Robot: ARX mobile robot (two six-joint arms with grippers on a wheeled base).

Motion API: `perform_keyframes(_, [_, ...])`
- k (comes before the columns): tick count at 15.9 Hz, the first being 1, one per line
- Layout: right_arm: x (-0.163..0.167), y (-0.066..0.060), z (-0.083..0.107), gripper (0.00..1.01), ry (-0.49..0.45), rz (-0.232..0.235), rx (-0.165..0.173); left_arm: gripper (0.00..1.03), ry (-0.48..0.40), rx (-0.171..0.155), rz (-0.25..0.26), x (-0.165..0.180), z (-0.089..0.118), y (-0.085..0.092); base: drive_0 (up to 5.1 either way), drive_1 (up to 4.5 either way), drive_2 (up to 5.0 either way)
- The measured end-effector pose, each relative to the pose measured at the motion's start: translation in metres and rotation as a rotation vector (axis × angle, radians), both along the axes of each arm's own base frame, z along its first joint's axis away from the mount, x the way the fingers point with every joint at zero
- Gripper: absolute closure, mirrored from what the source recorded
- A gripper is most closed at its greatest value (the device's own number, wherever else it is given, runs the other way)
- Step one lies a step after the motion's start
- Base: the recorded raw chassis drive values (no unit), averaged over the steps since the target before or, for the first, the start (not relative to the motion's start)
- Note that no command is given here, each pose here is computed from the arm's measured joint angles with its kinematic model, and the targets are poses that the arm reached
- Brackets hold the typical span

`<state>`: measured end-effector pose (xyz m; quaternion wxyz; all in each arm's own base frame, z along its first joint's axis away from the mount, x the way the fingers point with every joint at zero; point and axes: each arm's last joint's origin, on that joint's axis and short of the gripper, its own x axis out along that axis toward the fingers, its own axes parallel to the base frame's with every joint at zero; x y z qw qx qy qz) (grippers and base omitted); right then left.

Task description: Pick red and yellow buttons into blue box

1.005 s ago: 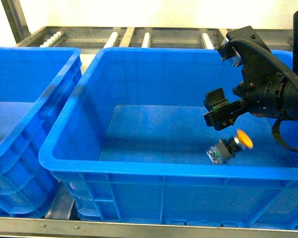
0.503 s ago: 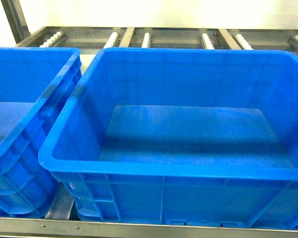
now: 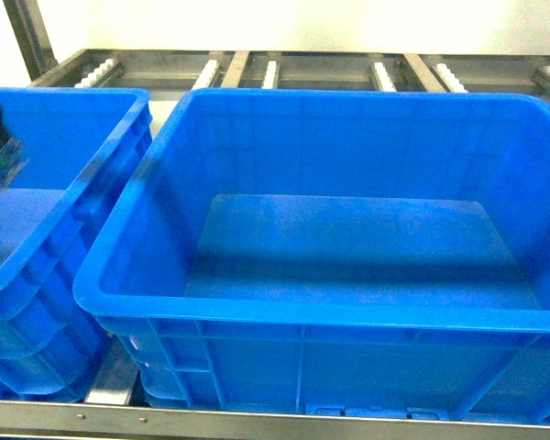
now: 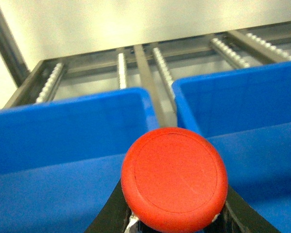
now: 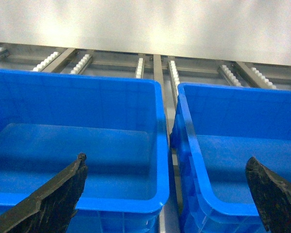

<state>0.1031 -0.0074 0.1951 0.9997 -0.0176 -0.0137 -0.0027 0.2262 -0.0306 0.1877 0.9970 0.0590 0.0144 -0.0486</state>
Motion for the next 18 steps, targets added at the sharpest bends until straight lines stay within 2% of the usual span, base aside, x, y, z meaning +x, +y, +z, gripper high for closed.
perform_keyframes(1, [0.0, 0.0, 0.0, 0.03, 0.001, 0.0, 0.0, 0.78, -0.01, 0.016, -0.07, 0.019, 0.012, -0.01, 0.0, 0.0, 0.0])
perform_keyframes(2, [0.0, 0.0, 0.0, 0.03, 0.001, 0.0, 0.0, 0.78, 0.013, 0.035, -0.15, 0.034, 0.016, -0.023, 0.0, 0.0, 0.0])
perform_keyframes(5, [0.0, 0.0, 0.0, 0.03, 0.001, 0.0, 0.003, 0.78, 0.143, 0.115, -0.379, 0.077, 0.012, -0.062, 0.0, 0.0, 0.0])
perform_keyframes(6, [0.0, 0.0, 0.0, 0.03, 0.001, 0.0, 0.004, 0.78, 0.19, 0.133, -0.433, 0.094, 0.012, -0.075, 0.0, 0.0, 0.0])
perform_keyframes(8, [0.0, 0.0, 0.0, 0.03, 0.001, 0.0, 0.004, 0.78, 0.242, 0.16, -0.474, 0.114, 0.012, -0.088, 0.0, 0.0, 0.0])
perform_keyframes(9, [0.0, 0.0, 0.0, 0.03, 0.001, 0.0, 0.004, 0.78, 0.306, 0.162, -0.51, 0.125, 0.01, -0.094, 0.0, 0.0, 0.0])
perform_keyframes(11, [0.0, 0.0, 0.0, 0.03, 0.001, 0.0, 0.004, 0.78, 0.421, 0.198, -0.564, 0.136, -0.005, -0.1, 0.0, 0.0, 0.0])
perform_keyframes(12, [0.0, 0.0, 0.0, 0.03, 0.001, 0.0, 0.004, 0.7, 0.471, 0.2, -0.582, 0.136, -0.015, -0.098, 0.0, 0.0, 0.0])
perform_keyframes(13, [0.0, 0.0, 0.0, 0.03, 0.001, 0.0, 0.004, 0.59, 0.471, 0.219, -0.57, 0.137, -0.024, -0.096, 0.0, 0.0, 0.0])
perform_keyframes(14, [0.0, 0.0, 0.0, 0.03, 0.001, 0.0, 0.004, 0.48, 0.459, 0.243, -0.536, 0.138, -0.027, -0.095, 0.0, 0.0, 0.0])
perform_keyframes(17, [0.0, 0.0, 0.0, 0.03, 0.001, 0.0, 0.004, 0.14, 0.389, 0.255, -0.518, 0.139, -0.023, -0.094, 0.0, 0.0, 0.0])
perform_keyframes(18, [0.0, 0.0, 0.0, 0.03, 0.0, 0.0, 0.004, 0.04, 0.363, 0.262, -0.528, 0.135, -0.019, -0.092, 0.0, 0.0, 0.0])
